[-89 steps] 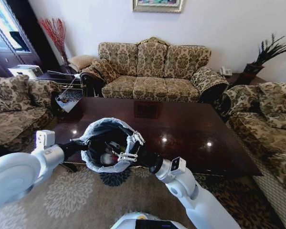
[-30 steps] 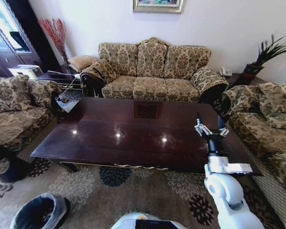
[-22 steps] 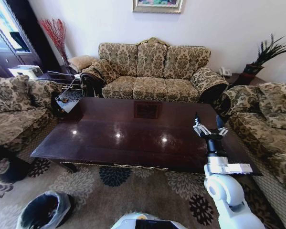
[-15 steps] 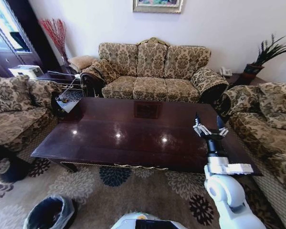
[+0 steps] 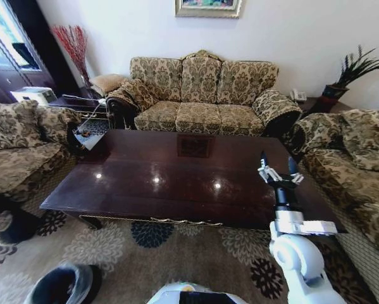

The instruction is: Move to the front of the table and place the trash on the table into the trash bin.

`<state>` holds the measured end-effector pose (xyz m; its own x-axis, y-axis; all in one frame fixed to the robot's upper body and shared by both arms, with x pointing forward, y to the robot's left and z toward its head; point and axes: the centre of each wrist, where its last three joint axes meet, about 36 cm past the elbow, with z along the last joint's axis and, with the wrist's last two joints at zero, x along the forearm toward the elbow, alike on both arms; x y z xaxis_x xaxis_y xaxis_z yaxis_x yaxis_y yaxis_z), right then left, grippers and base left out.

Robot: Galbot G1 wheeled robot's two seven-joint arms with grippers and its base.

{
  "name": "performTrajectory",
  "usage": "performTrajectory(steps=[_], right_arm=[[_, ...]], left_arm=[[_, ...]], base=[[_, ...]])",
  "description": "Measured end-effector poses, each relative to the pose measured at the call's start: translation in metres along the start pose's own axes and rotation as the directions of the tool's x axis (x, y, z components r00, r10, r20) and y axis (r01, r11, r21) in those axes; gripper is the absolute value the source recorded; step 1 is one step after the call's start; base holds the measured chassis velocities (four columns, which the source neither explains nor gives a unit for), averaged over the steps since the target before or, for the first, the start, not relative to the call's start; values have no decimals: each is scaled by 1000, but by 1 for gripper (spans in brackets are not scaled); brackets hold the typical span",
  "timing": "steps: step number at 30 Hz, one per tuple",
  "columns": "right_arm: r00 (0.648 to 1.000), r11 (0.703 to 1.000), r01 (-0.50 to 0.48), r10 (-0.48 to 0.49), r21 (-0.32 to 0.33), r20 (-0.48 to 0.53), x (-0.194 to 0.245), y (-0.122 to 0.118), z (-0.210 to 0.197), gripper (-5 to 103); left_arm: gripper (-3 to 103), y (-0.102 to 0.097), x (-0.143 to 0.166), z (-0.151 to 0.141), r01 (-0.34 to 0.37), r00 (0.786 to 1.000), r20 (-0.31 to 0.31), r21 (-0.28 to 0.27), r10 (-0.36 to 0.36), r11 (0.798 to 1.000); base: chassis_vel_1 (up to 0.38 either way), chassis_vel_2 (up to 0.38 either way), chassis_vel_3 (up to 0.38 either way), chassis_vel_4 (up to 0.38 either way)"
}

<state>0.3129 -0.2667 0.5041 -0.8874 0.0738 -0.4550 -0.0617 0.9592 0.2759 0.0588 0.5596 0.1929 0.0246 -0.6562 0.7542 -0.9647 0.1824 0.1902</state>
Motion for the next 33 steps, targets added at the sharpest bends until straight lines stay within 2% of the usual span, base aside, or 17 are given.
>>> performTrajectory(steps=[7, 11, 13, 14, 15, 16, 17, 19, 20, 22, 23, 24, 26, 27, 28, 30, 33], right_arm=[[1000, 1000, -11, 11, -12, 0, 6, -10, -1, 100], [1000, 1000, -15, 15, -6, 4, 5, -20, -8, 100], [1000, 1000, -21, 21, 5, 7, 4, -26, -13, 100], [1000, 1000, -22, 22, 12, -3, 4, -27, -16, 100], [1000, 1000, -22, 22, 12, -3, 4, -27, -16, 100], [1000, 1000, -20, 20, 19, -24, 5, -26, -18, 100], [998, 999, -12, 13, 30, -55, 7, -25, -20, 100], [988, 996, 37, -25, 76, -150, 15, -19, -23, 100], [988, 996, 37, -25, 76, -150, 15, -19, -23, 100], [966, 988, 97, -65, 120, -249, 25, -15, -23, 100], [959, 985, 113, -74, 131, -275, 30, -11, -22, 100], [959, 985, 113, -74, 131, -275, 30, -11, -22, 100], [947, 980, 135, -83, 148, -311, 46, 0, -23, 100], [945, 977, 147, -91, 158, -313, 54, 4, -23, 100], [945, 977, 147, -91, 158, -313, 54, 4, -23, 100], [952, 965, 175, -116, 195, -283, 73, 7, -18, 100], [957, 966, 170, -114, 197, -266, 90, 16, -12, 100]], left_arm=[[98, 24, 11, 13, -101, 986, -123, 97, 113, 990], [100, 17, 24, -10, -114, 993, 37, 191, 109, 975], [100, 7, 49, -48, -208, 972, 164, 258, 169, 944], [100, -4, 78, -81, -308, 935, 263, 280, 237, 909], [100, -4, 78, -81, -308, 935, 263, 280, 237, 909], [100, -12, 102, -103, -392, 896, 331, 276, 296, 878], [100, -23, 136, -126, -509, 824, 414, 241, 387, 827], [100, -47, 210, -154, -731, 597, 532, 54, 600, 680], [100, -47, 210, -154, -731, 597, 532, 54, 600, 680], [100, -64, 267, -156, -823, 331, 547, -231, 769, 519], [100, -72, 290, -152, -822, 177, 522, -389, 834, 417], [100, -72, 290, -152, -822, 177, 522, -389, 834, 417], [100, -95, 346, -134, -756, -64, 393, -619, 917, 212], [100, -103, 365, -126, -734, -123, 351, -662, 928, 153], [100, -103, 365, -126, -734, -123, 351, -662, 928, 153], [100, -117, 399, -103, -710, -188, 286, -700, 940, 71], [100, -125, 420, -79, -713, -178, 255, -699, 950, 55]], base=[[0, 0, 0, 0], [0, 0, 0, 0], [0, 0, 0, 0], [0, 0, 0, 0], [0, 0, 0, 0], [0, 0, 0, 0], [0, 0, 0, 0], [0, 0, 0, 0], [0, 0, 0, 0], [0, 0, 0, 0], [0, 0, 0, 0], [0, 0, 0, 0], [0, 0, 0, 0], [0, 0, 0, 0], [0, 0, 0, 0], [0, 0, 0, 0], [0, 0, 0, 0]])
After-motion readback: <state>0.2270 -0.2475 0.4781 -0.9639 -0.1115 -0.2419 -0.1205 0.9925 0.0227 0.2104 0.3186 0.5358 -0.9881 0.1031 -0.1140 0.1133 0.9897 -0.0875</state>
